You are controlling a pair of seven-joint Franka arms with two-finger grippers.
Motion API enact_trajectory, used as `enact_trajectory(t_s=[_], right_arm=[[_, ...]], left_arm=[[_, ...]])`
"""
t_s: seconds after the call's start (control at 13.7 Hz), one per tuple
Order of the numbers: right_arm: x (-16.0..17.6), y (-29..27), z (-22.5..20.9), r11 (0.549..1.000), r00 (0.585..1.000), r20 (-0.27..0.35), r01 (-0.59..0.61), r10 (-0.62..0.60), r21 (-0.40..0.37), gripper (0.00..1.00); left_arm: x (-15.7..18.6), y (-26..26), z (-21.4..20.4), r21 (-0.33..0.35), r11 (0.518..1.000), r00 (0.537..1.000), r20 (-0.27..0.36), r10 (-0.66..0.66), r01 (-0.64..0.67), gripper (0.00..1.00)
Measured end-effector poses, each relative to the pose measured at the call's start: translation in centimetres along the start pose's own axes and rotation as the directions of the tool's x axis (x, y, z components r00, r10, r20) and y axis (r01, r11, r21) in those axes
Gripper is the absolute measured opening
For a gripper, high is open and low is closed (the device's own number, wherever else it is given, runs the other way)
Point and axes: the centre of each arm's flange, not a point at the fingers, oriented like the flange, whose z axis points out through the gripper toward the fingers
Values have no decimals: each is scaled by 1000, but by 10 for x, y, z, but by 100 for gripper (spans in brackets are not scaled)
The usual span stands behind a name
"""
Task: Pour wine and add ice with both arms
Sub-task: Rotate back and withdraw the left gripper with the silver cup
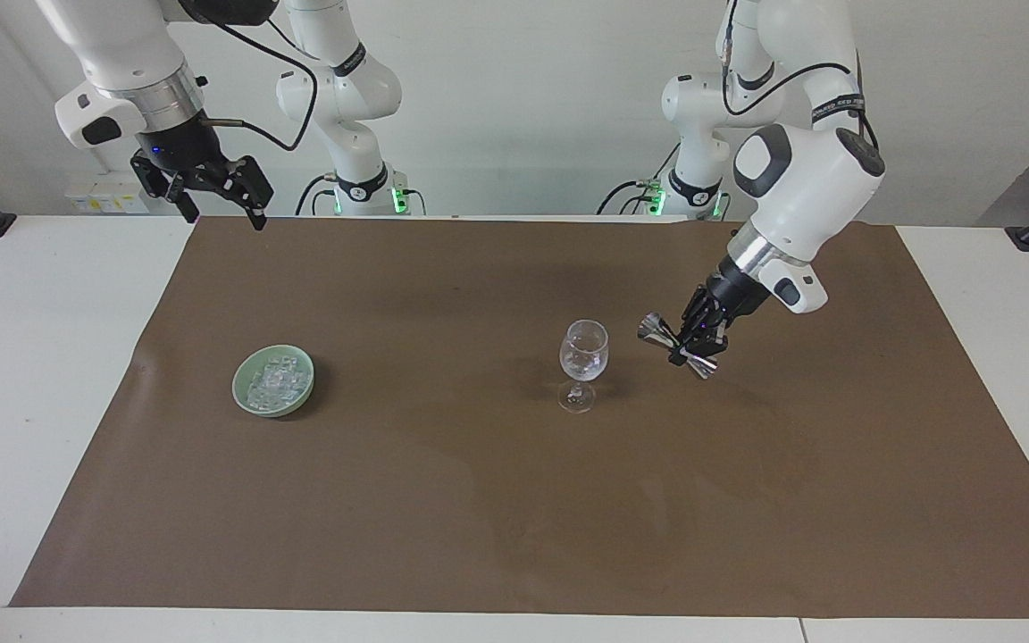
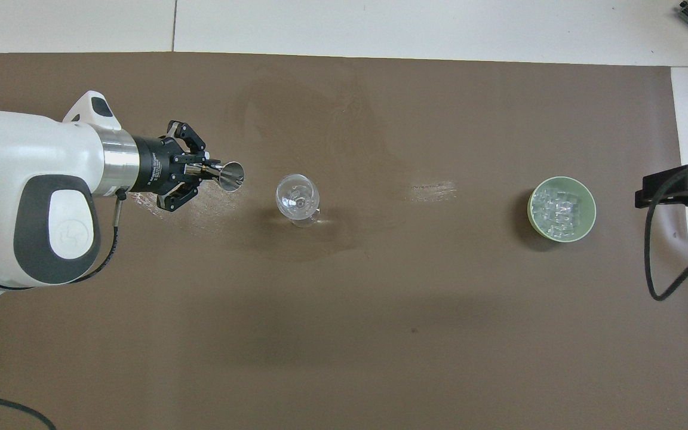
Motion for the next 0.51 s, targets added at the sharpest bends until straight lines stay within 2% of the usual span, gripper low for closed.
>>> enact_trajectory(t_s=[0.29,0.51], right_arm=[[0,1,0,1000,1000,0,-2,2,0,100],[1,8,2,1000,1000,2,-14,14,0,100]], left_arm=[[82,-38,-14,51,987,984,92,150,-155,22],[139,-71,-29,97,981,974,165,152,-170,22]])
